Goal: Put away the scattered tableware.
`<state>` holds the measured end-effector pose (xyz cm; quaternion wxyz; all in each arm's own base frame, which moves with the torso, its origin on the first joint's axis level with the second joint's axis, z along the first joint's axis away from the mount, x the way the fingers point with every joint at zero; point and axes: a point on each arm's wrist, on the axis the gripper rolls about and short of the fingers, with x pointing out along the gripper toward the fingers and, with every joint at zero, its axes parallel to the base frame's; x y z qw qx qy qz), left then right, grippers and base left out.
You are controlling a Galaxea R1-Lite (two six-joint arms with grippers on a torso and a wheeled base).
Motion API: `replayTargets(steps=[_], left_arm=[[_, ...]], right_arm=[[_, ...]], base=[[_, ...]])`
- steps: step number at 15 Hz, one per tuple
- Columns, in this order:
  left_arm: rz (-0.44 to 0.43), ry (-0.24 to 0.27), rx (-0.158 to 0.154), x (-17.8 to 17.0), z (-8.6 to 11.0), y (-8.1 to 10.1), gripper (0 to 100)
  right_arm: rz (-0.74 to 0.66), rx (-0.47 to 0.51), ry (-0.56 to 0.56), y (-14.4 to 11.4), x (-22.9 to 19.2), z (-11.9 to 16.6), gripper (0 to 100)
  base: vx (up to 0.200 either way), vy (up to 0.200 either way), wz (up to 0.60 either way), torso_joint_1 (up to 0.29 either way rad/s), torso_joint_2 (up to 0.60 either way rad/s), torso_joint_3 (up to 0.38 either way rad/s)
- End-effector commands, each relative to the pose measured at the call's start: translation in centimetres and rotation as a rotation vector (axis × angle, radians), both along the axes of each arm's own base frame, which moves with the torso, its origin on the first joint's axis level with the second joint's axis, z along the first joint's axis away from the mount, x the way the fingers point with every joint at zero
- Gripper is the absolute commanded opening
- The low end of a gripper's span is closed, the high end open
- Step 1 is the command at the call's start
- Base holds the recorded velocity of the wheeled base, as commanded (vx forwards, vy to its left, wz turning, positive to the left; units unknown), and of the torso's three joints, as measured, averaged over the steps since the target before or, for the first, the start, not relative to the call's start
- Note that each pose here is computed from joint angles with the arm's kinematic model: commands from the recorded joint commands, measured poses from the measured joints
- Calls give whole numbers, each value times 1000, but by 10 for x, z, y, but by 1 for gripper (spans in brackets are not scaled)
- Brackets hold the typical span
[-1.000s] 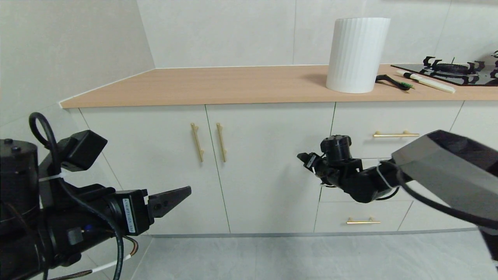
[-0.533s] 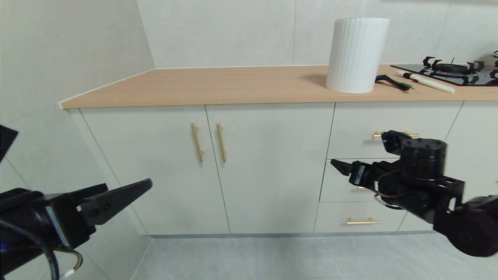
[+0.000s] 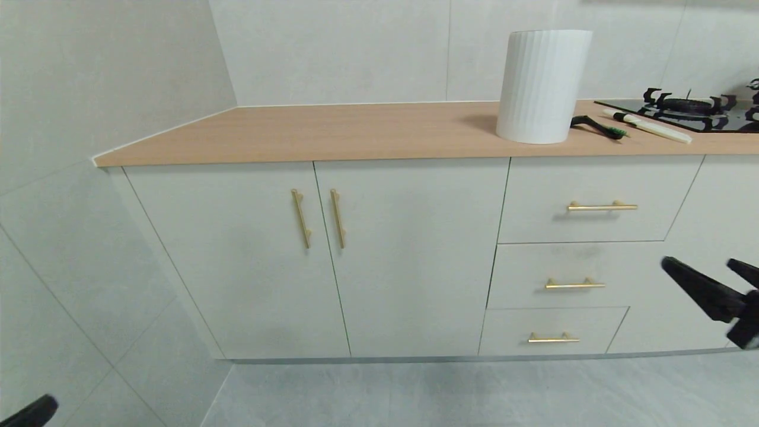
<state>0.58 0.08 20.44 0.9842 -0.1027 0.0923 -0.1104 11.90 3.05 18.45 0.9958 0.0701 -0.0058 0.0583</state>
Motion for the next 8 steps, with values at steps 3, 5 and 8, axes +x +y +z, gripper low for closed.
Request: replayTargets(steps=[3, 5, 8], left_arm=[[151, -220, 44, -60, -18, 15, 100], [201, -271, 62, -70, -22, 15, 100], [328, -263, 80, -71, -27, 14, 100]], right_arm=[[-105, -79, -92, -36, -133, -18, 100], [-103, -86, -108, -39, -154, -26, 100], [-224, -132, -117, -40, -160, -31, 100]], base=[[0, 0, 0, 0, 0, 0], [0, 0, 0, 0, 0, 0], [0, 0, 0, 0, 0, 0]])
